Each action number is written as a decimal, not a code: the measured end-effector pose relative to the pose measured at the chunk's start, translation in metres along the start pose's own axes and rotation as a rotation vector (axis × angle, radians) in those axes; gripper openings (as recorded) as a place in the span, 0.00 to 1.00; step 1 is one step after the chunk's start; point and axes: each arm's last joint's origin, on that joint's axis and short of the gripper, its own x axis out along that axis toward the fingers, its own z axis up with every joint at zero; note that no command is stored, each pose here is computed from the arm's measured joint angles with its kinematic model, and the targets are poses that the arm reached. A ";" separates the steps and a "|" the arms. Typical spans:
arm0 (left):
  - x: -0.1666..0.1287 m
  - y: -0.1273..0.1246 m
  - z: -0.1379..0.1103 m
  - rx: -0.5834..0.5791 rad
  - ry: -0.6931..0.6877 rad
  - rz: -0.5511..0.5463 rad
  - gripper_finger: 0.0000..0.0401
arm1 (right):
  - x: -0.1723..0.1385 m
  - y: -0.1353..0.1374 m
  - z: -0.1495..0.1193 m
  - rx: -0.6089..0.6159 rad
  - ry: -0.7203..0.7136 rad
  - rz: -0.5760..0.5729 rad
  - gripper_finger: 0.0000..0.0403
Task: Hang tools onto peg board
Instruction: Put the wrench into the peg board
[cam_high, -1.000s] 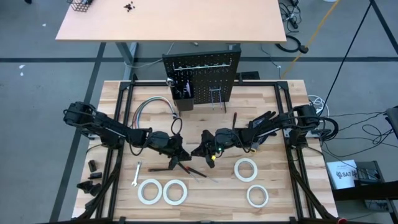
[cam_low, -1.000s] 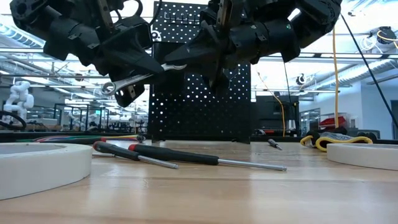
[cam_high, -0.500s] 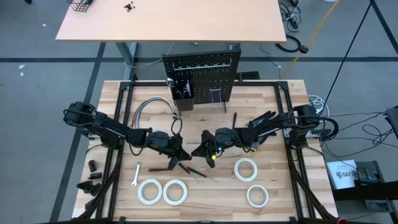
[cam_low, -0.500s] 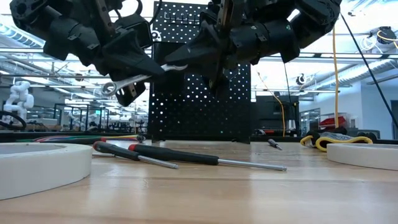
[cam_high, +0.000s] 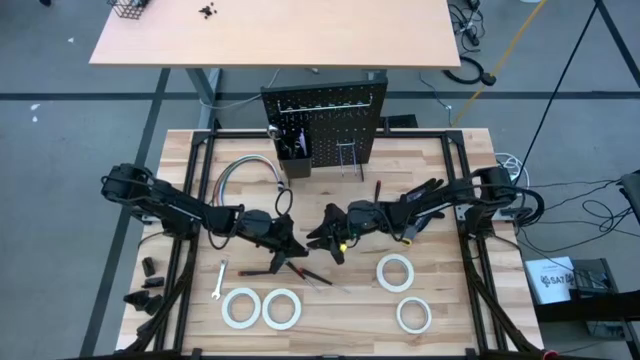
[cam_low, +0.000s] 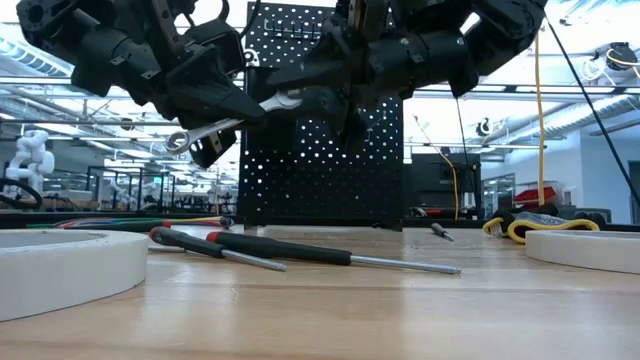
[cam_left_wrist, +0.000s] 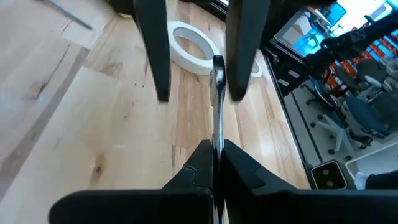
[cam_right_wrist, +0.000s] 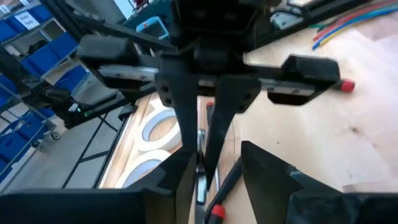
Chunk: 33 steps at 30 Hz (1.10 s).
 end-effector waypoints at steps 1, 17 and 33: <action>-0.001 -0.001 0.001 0.010 -0.004 -0.004 0.02 | -0.001 0.001 0.003 -0.002 -0.013 0.004 0.32; -0.021 -0.008 0.005 -0.003 0.070 -0.013 0.02 | -0.028 0.024 0.029 -0.022 -0.030 0.012 0.26; -0.023 -0.006 0.016 -0.232 -0.104 0.107 0.02 | -0.025 0.017 0.002 0.139 -0.047 -0.412 0.00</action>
